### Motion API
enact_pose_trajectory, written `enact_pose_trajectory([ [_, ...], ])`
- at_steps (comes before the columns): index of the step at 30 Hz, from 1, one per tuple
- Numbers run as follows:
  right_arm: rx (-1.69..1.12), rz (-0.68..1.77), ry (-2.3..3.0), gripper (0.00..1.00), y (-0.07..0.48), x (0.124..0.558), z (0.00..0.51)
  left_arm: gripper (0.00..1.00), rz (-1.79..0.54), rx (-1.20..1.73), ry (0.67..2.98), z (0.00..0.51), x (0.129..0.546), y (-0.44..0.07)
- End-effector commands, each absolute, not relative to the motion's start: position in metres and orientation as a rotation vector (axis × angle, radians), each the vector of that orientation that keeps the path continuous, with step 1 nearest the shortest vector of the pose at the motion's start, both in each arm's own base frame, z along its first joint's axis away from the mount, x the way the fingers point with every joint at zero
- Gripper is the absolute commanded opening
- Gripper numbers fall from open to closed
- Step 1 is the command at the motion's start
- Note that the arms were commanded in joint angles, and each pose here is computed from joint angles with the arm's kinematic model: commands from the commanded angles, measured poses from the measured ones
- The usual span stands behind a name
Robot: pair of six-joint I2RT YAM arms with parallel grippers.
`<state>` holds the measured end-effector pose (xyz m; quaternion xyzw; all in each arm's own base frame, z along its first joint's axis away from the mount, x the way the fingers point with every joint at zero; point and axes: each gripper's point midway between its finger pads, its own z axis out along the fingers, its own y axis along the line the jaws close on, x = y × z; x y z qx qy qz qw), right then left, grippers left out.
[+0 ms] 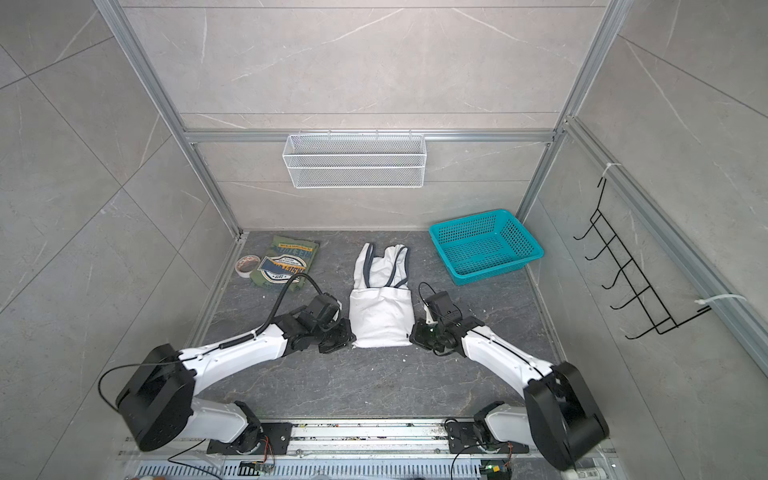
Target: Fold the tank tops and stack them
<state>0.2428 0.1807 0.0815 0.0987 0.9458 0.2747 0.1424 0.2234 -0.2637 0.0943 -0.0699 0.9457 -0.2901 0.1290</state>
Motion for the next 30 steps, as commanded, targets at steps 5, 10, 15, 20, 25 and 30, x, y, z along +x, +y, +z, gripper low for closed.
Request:
enact_pose_trajectory([
  [5, 0.326, 0.736, 2.729, 0.00, 0.162, 0.208, 0.132, 0.03, -0.875, -0.296, 2.674, 0.147, 0.203, -0.255],
  [10, 0.312, 0.696, 2.682, 0.00, 0.163, 0.227, 0.175, 0.07, -0.950, -0.279, 2.570, 0.200, 0.221, -0.270],
  [15, 0.291, 0.626, 2.648, 0.00, 0.167, 0.269, 0.193, 0.09, -0.943, -0.285, 2.532, 0.222, 0.270, -0.281],
  [20, 0.287, 0.648, 2.629, 0.00, 0.178, 0.331, 0.195, 0.09, -0.997, -0.332, 2.522, 0.221, 0.330, -0.295],
  [25, 0.307, 0.644, 2.653, 0.00, 0.185, 0.382, 0.183, 0.09, -1.032, -0.412, 2.552, 0.206, 0.383, -0.299],
  [30, 0.371, 0.654, 2.686, 0.00, 0.184, 0.420, 0.159, 0.12, -1.049, -0.495, 2.562, 0.189, 0.431, -0.298],
])
